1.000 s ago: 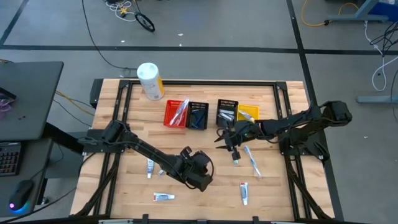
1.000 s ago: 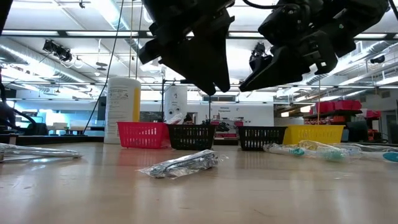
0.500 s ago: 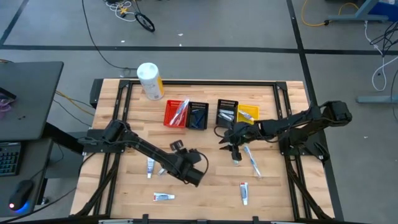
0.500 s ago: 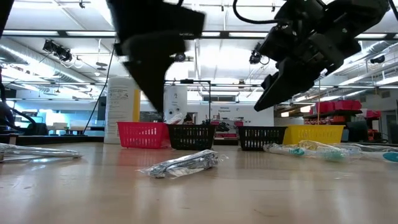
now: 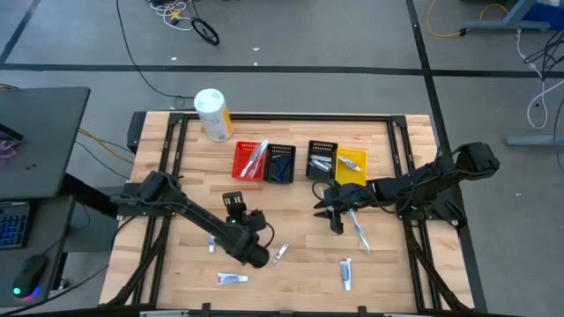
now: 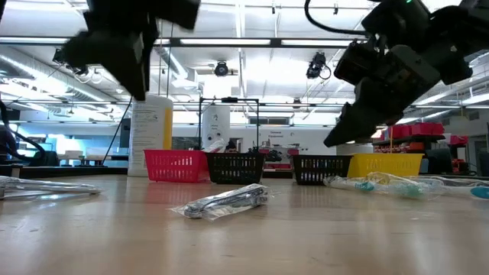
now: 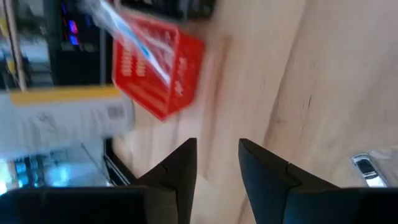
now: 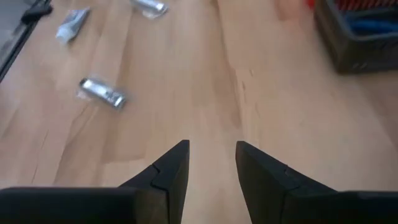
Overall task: Pick & Place Travel size toiletries
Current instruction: Put the white toothpaste into the yellow basket
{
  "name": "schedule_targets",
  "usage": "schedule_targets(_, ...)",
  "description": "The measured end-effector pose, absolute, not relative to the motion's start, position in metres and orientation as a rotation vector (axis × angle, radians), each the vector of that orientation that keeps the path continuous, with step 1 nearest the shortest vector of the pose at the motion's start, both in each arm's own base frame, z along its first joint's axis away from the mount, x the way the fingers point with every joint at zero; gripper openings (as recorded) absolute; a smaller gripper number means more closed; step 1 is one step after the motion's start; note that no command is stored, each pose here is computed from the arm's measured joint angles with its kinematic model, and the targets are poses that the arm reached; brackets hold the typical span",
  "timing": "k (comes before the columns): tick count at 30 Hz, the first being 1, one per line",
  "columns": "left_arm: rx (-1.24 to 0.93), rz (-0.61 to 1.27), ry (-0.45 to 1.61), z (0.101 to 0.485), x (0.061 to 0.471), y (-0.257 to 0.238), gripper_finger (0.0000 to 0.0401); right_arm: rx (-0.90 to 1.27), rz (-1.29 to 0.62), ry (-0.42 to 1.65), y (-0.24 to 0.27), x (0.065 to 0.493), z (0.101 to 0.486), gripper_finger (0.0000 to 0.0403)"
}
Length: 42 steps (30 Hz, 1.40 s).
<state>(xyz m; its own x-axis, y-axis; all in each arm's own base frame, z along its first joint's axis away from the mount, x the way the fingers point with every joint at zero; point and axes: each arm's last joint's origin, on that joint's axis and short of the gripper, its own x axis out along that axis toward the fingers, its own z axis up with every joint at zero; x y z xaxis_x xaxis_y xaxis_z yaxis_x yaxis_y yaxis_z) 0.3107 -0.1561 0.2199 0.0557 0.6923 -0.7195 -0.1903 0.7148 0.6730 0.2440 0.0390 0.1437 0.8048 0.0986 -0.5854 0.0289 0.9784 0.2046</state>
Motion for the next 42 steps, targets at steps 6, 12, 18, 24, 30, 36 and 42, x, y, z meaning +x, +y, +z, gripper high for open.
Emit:
schedule_targets(6, 0.524, 0.672, 1.138, 0.263, 0.287, -0.161, 0.0128, 0.203, 0.055, 0.523, 0.05, 0.248, 0.153, 0.0141)
schedule_targets(12, 0.394, 0.712, 0.935, 0.284, 0.243, -0.141, 0.0128, 0.198, 0.084, 0.504, 0.057, 0.247, 0.155, 0.0141)
schedule_targets(18, 0.071, 0.678, 0.783, 0.259, 0.213, -0.115, 0.0128, 0.172, -0.003, 0.487, 0.056, 0.247, 0.155, 0.014)
schedule_targets(24, -0.082, 0.472, 0.694, 0.222, 0.206, -0.108, 0.0128, 0.127, 0.016, 0.491, 0.063, 0.245, 0.154, 0.014)
schedule_targets(30, -0.111, 0.359, 0.619, 0.212, 0.214, -0.104, 0.0128, 0.156, 0.129, 0.515, 0.096, 0.246, 0.169, 0.014)
schedule_targets(36, -0.117, 0.329, 0.565, 0.219, 0.226, -0.097, 0.0128, 0.137, 0.117, 0.799, 0.144, 0.241, 0.199, 0.014)
schedule_targets(42, -0.118, 0.313, 0.527, 0.223, 0.232, -0.092, 0.0128, -0.023, 0.242, 0.865, 0.196, 0.24, 0.207, 0.014)
